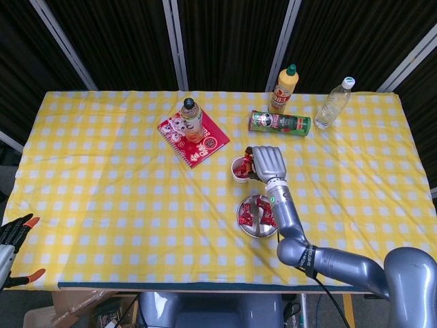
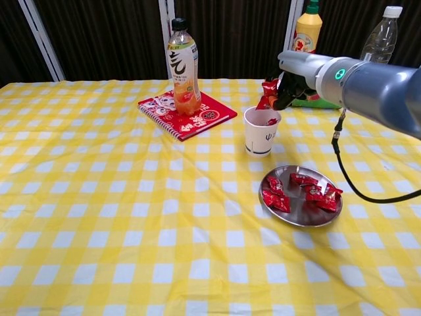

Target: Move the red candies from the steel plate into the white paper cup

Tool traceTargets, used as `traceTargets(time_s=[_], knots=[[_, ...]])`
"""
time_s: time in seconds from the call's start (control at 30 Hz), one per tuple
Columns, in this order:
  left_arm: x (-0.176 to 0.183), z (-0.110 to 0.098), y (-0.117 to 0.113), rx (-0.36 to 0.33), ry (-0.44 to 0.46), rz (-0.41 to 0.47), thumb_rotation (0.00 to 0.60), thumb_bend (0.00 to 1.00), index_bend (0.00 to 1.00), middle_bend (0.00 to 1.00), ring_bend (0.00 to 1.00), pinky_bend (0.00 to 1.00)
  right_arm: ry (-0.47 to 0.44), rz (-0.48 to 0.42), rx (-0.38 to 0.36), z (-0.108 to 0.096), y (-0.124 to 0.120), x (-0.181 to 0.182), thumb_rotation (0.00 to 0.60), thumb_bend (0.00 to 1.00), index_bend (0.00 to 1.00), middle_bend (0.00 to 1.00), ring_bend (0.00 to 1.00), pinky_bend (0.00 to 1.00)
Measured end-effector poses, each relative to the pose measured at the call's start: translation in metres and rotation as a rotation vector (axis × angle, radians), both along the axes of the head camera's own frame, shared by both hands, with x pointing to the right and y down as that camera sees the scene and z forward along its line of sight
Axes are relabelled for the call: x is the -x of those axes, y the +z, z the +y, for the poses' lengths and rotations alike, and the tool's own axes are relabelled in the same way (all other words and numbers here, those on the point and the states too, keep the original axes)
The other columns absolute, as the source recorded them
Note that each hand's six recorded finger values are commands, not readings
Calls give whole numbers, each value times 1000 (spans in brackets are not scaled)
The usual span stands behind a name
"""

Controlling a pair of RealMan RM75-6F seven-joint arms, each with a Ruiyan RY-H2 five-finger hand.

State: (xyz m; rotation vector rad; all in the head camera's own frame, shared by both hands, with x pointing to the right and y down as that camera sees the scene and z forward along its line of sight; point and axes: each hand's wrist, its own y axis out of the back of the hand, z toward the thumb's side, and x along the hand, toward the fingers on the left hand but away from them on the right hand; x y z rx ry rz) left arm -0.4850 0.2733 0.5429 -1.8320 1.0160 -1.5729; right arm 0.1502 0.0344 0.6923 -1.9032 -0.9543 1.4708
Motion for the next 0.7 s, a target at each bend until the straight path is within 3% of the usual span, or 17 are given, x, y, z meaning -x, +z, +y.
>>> traceTargets(time_s=[0.17,0.3,0.5,0.7], knots=[[-1,0,0,8,-4,6,600,71,0,0,0,0,0,4,17,2,12,0,600,640,555,789,831,1000],[0,0,0,10,-5,9,600,71,0,0,0,0,-5,15,27,6,19,-2,600,619,483,789,831,1000],[1,0,-1,9,-3,12,600,71,0,0,0,0,-15,6,18,7,15,-1,600,487,329,789,831,1000],[0,1,-1,4,-1,14,600,71,0,0,0,0,-27,-2,1,9,6,2,600,473,304,789,831,1000]])
